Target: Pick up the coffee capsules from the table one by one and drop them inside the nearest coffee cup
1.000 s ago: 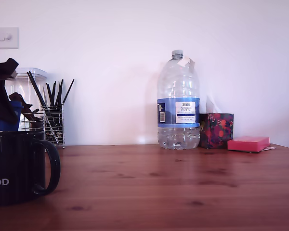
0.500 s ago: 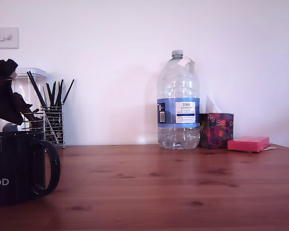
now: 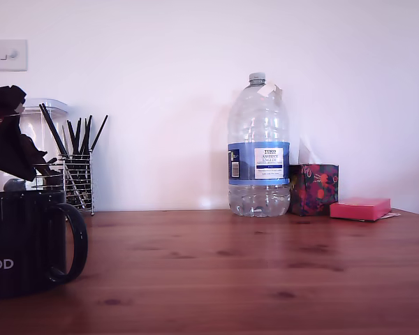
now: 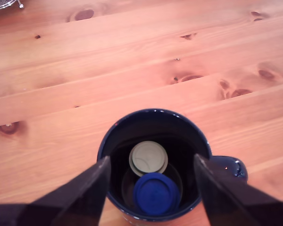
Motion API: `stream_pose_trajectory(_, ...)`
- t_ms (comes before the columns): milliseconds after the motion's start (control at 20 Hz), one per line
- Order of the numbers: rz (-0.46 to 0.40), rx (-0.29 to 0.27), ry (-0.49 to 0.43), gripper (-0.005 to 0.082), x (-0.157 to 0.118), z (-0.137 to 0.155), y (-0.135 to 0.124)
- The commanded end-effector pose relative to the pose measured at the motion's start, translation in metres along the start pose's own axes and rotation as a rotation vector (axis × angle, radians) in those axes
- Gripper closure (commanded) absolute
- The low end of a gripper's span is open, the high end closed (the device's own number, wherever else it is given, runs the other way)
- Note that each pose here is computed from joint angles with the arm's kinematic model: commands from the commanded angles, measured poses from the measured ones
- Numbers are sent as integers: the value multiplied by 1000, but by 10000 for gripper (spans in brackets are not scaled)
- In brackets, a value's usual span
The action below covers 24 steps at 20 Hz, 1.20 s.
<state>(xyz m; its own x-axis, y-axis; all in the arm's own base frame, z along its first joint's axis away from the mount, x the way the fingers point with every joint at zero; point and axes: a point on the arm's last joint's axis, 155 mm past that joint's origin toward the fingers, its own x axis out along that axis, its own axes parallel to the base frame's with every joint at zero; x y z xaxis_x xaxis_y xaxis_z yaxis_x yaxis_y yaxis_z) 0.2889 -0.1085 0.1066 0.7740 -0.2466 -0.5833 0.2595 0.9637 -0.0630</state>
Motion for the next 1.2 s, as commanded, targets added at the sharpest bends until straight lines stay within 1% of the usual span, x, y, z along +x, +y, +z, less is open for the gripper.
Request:
stream_pose_trajectory(0,-1,-3,-6,586,-1,-4,1)
stream_pose_trajectory(50,-3,-3,-21,729,-2,0,0)
stream_pose_trajectory(100,-5,2,-38,792,-4,4,0)
stream_pose_trajectory(300,-22,-5,-139,784,-18,27,-3)
stream_pose_trajectory(500,-27,-21,-253,788,-42,50,1)
stream_pose_trajectory(650,-65,-39,-355,790,-58,62,4)
stream_pose_trajectory(700,-76,-42,-373,790,-60,60,5)
stream_pose_trajectory(900,-63,-63,-407,790,-62,41,18)
stream_pose_trajectory(1150,-34,-94,-414,789,-54,8,29)
